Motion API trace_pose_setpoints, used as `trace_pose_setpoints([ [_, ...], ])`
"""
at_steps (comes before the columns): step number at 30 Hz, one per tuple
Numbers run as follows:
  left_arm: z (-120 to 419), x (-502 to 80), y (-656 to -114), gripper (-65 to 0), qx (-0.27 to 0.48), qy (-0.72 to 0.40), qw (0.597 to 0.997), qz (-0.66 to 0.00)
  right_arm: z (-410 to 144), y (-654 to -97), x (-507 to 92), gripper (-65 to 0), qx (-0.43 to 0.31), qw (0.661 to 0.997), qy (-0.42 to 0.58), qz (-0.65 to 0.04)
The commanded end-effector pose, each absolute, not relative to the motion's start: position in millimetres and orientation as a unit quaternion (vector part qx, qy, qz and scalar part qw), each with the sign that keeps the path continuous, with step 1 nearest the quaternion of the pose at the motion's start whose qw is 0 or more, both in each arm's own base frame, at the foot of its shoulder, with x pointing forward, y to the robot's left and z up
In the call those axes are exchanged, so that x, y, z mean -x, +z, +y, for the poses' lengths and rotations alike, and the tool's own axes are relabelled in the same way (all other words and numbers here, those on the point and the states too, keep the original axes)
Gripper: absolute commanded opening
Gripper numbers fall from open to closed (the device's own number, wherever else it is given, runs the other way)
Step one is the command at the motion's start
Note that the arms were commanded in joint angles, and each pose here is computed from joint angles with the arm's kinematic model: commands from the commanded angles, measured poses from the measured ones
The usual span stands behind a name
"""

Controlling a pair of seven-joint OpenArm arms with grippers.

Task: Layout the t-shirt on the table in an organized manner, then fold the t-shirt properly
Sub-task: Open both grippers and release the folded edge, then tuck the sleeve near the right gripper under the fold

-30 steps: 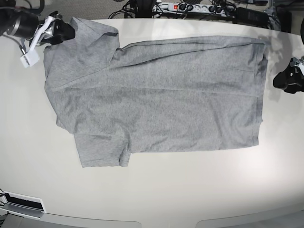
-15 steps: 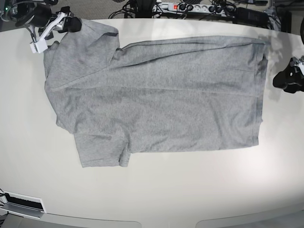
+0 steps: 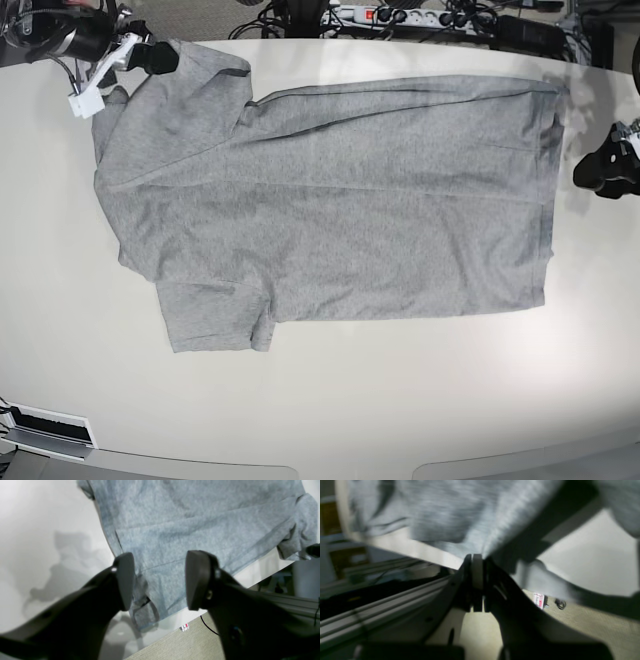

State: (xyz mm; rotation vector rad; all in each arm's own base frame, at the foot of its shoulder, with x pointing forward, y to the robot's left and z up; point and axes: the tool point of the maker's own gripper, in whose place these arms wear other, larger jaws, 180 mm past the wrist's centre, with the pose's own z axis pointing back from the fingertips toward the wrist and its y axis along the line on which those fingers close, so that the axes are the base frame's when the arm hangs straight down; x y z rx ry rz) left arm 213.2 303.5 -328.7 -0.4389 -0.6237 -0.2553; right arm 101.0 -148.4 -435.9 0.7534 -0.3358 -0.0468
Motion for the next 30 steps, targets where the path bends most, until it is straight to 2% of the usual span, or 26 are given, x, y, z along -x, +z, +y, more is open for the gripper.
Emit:
trace_pose_setpoints([
  [1, 306.5, -222.0, -314.4, -34.7, 0.211, -0.133, 0.913, -0.324, -148.2, -426.1, -109.6, -65.0, -0.379, 0.908, -0.017, -0.178],
  [5, 306.8, -222.0, -314.4, -35.4, 0.21, -0.134, 0.913, -0.323, -131.7, -398.5, -121.0, -65.0, -0.436, 0.88, 0.013, -0.187],
  [8, 306.7, -222.0, -314.5, -35.4, 0.21, -0.133, 0.913, -0.323, -123.9, -362.4, -139.6, -65.0, -0.465, 0.851, 0.035, -0.242],
  [14, 306.7, -221.6, -314.8, -35.4, 0.21, -0.134, 0.914, -0.322, -113.3, -321.7, -158.6, -65.0, -0.441, 0.839, 0.113, -0.298],
  [21, 305.8, -222.0, -313.9, -35.4, 0.213, -0.133, 0.912, -0.324, -111.7, -294.0, -202.9, -65.0, -0.432, 0.814, 0.147, -0.359],
  [30, 305.7, -220.0, -315.3, -35.4, 0.213, -0.134, 0.914, -0.317, -126.0, -294.5, -237.4, -65.0, -0.361, 0.834, 0.166, -0.383],
])
